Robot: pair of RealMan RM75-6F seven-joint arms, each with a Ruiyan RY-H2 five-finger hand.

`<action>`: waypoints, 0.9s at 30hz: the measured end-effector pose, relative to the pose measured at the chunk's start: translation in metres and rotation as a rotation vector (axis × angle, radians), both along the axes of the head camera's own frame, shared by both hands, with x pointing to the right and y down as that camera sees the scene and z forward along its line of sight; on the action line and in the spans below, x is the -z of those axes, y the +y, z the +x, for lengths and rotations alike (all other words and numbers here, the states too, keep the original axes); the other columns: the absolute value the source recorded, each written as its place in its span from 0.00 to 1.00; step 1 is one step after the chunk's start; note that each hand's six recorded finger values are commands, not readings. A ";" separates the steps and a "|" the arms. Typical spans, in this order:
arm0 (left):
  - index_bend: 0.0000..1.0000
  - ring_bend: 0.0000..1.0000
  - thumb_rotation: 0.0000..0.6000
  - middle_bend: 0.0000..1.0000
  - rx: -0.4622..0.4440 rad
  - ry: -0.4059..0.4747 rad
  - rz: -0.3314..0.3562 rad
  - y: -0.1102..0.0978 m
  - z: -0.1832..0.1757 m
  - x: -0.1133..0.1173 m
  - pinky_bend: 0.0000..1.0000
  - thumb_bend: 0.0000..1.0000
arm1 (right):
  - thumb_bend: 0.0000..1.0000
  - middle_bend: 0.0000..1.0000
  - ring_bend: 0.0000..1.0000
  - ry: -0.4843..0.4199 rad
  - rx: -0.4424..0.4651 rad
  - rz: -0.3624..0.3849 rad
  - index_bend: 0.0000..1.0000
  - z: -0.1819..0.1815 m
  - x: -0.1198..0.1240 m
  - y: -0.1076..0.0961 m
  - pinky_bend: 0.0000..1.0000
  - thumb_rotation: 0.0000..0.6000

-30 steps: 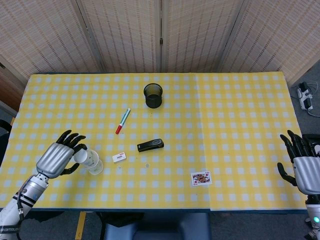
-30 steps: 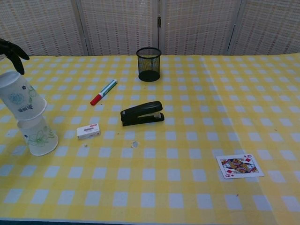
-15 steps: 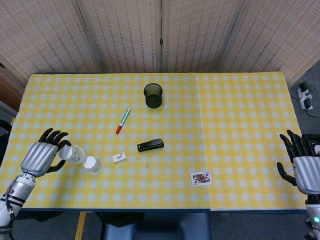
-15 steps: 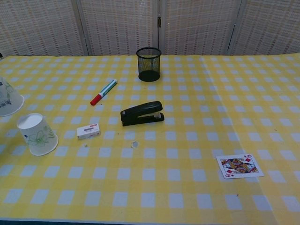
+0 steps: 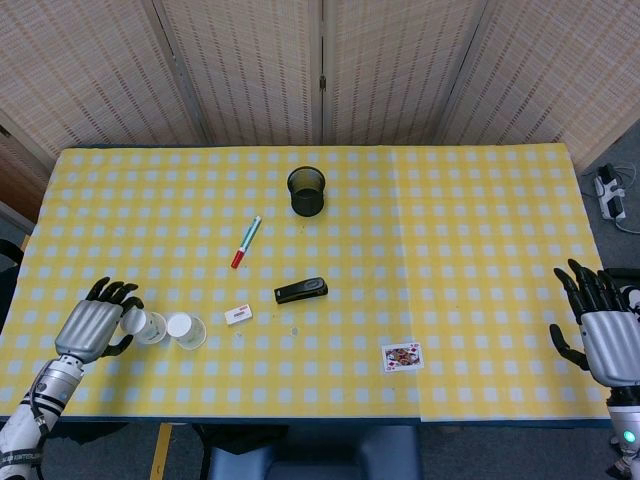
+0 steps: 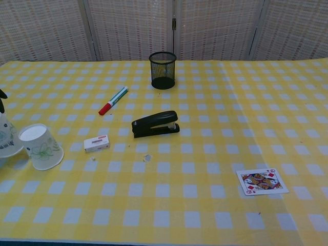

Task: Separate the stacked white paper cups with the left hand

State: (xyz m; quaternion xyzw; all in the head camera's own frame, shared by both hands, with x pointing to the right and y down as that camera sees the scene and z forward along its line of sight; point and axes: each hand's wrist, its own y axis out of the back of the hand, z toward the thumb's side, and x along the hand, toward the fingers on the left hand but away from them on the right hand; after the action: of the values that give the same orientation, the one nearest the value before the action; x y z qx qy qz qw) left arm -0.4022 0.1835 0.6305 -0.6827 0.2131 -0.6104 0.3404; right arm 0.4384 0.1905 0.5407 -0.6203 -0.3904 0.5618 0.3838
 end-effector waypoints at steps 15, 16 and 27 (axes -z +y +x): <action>0.40 0.13 1.00 0.18 -0.026 -0.022 -0.003 0.004 0.006 -0.016 0.08 0.39 | 0.46 0.00 0.00 0.004 -0.010 -0.003 0.00 0.002 0.000 0.002 0.00 1.00; 0.40 0.13 1.00 0.18 -0.026 -0.024 -0.004 0.004 0.006 -0.017 0.08 0.39 | 0.46 0.00 0.00 0.004 -0.009 -0.004 0.00 0.002 0.000 0.002 0.00 1.00; 0.32 0.11 1.00 0.18 -0.032 -0.033 -0.015 0.009 0.007 -0.021 0.07 0.39 | 0.46 0.00 0.00 0.005 -0.008 -0.006 0.00 0.001 0.000 0.001 0.00 1.00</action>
State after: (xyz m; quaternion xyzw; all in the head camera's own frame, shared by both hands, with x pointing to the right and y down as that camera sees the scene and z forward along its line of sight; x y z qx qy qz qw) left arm -0.3949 0.1923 0.6515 -0.6785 0.1921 -0.6176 0.3484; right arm 0.4391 0.1914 0.5412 -0.6186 -0.3902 0.5658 0.3807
